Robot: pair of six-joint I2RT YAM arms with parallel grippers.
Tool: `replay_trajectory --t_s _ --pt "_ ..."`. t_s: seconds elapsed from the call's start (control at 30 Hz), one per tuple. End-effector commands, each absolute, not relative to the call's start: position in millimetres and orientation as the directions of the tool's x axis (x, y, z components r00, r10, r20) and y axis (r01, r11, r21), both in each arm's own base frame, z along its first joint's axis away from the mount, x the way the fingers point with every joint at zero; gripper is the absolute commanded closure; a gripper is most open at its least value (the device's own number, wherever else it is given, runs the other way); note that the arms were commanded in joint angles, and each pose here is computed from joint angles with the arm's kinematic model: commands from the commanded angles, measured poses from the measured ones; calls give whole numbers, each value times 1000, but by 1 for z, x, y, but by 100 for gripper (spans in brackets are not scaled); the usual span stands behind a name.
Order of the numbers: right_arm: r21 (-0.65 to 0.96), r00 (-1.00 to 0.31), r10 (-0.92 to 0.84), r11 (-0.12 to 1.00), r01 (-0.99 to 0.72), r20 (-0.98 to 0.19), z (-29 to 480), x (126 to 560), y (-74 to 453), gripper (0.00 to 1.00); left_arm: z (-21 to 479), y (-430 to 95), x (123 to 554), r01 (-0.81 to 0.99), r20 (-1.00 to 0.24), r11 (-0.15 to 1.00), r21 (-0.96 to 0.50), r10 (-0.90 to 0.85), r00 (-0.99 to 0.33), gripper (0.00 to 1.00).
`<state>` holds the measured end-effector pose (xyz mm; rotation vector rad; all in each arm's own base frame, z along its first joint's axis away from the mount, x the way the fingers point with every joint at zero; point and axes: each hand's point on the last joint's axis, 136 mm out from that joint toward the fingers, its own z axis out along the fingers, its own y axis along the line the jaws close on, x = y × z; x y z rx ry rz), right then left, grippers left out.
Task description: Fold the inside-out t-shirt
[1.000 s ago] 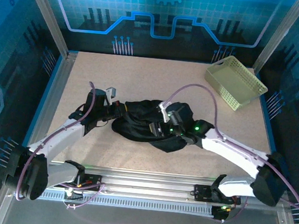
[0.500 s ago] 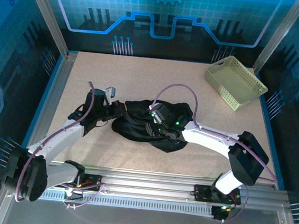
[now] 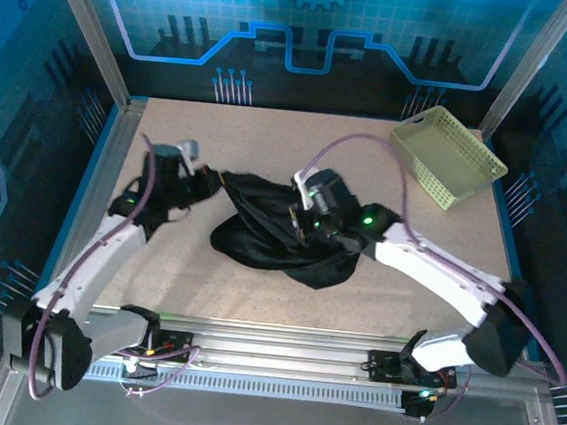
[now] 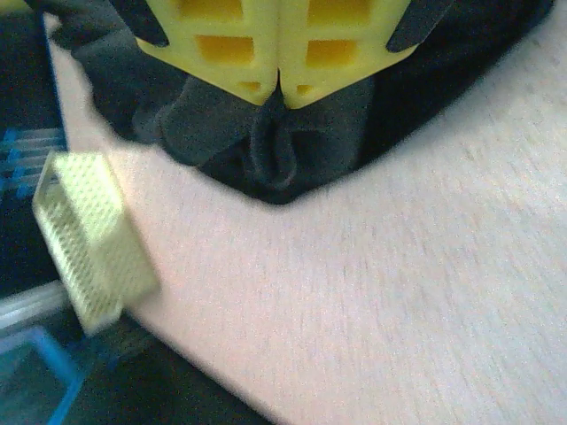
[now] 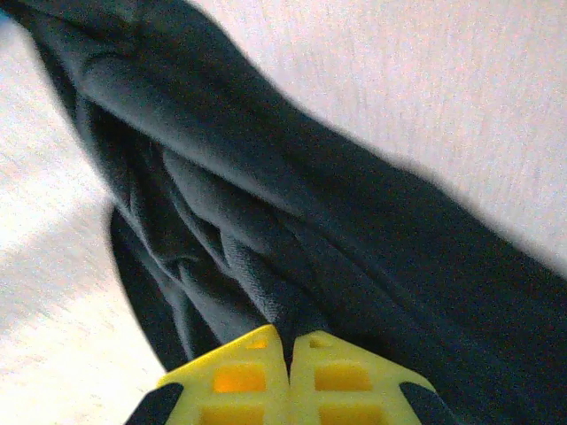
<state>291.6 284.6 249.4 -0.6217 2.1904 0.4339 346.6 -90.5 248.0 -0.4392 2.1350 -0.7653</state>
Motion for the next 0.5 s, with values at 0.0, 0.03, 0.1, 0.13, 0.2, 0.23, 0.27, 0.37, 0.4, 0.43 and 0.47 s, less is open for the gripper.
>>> replay_trajectory --t_s 0.0,0.03,0.1,0.13,0.2,0.23,0.27,0.37,0.4,0.43,0.47 --pt "123 -416 -185 782 -611 -890 353 285 263 100 338 -36 336 -70 -652 730 -679 -645 -398 100" --pt "140 -399 -146 784 -605 -905 370 286 256 100 360 -27 329 -51 -667 722 -690 -662 -341 100" --pt "165 -377 -89 791 -589 -922 389 288 244 100 392 -25 318 6 -696 722 -692 -665 -272 100" --pt "170 -364 -68 796 -581 -929 396 289 238 100 402 -31 313 51 -694 710 -703 -667 -271 100" --pt "178 -363 -46 811 -558 -931 396 292 228 100 409 -52 309 156 -666 656 -738 -672 -325 100" --pt "188 -378 -32 826 -531 -925 391 296 221 100 406 -66 308 210 -651 623 -754 -664 -368 100" --pt "200 -399 -19 842 -500 -917 383 300 213 100 402 -81 306 250 -648 603 -757 -646 -404 100" --pt "247 -488 44 900 -360 -872 347 315 177 100 366 -137 294 314 -695 645 -697 -500 -517 100" --pt "264 -524 69 914 -308 -849 330 318 163 100 345 -155 291 306 -694 664 -682 -457 -556 100" --pt "282 -559 93 923 -262 -824 313 320 152 100 323 -172 286 304 -678 662 -686 -427 -599 100" --pt "291 -585 115 932 -217 -803 299 321 141 100 303 -186 283 297 -653 650 -699 -411 -637 100"
